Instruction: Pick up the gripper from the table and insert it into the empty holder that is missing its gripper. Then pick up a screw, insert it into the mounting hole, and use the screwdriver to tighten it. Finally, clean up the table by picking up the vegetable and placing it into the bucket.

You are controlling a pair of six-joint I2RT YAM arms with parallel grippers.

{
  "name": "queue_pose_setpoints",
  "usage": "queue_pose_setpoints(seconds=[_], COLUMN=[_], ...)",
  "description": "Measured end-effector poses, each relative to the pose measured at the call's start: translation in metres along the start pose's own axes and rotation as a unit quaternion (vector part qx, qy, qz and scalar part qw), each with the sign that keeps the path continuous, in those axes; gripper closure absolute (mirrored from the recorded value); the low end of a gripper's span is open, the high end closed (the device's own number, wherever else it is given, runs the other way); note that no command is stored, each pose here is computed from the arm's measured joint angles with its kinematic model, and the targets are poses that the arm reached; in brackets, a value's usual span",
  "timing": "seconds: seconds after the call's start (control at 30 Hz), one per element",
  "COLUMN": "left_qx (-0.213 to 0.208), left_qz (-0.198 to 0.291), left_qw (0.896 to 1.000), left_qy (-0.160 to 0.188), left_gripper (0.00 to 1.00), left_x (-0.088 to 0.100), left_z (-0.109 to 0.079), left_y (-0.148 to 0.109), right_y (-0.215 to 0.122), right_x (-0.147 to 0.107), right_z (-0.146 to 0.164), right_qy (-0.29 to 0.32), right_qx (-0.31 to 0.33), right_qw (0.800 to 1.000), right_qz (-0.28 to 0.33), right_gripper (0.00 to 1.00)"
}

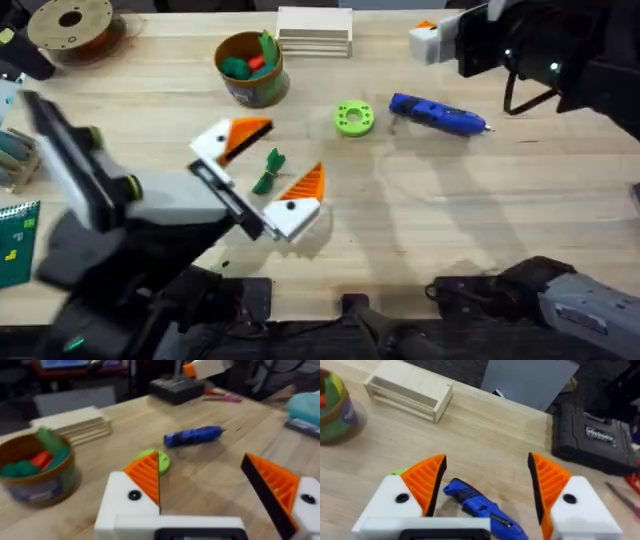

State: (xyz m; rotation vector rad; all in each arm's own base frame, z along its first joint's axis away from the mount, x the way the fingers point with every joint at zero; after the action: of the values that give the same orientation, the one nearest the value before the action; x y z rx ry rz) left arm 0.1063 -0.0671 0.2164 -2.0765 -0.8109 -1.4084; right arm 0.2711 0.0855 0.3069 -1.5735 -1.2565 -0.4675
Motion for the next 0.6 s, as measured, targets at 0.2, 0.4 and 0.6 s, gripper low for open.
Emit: queue_pose_setpoints(seconds=[0.2,0.4,0.6], left_qx=[0.125,0.215,0.254], left_qz=[0.093,0.251,0.379], left_qw=[0.988,0.941,0.883], left_qy=[-0.021,-0.069,-0.107], left_gripper=[0.014,0.014,0.014], left_x=[0.034,0.031,0.0], left_z=[-0.005,0.016,0.046], left_y=[-0.018,0.005,0.038], right_y=[0.0,0.0,0.0], right_x=[0.0,0.0,0.0], right_z=[0.0,0.0,0.0], right_qy=[0.044,0.056,0.059], right_qx=[0.0,0.0,0.0], right_qw=[0.999,0.998,0.998], right_qz=[0.0,0.0,0.0], right_gripper=[0.061,0.061,0.061])
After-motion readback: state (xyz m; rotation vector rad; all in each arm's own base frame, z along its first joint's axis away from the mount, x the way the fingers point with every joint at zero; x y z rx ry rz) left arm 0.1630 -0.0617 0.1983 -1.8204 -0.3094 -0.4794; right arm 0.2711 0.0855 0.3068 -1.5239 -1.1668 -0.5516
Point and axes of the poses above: each hand's point on the last joint's axis, 136 mm out from that joint toward the fingers, its own y axis out along the fingers, its own z axis along the line the jaws close on, x = y × z, the point moved 10 cm from there along -y, back along the fingers, and after that the axes turned 14 degrees about -y, right-handed, at the moved point
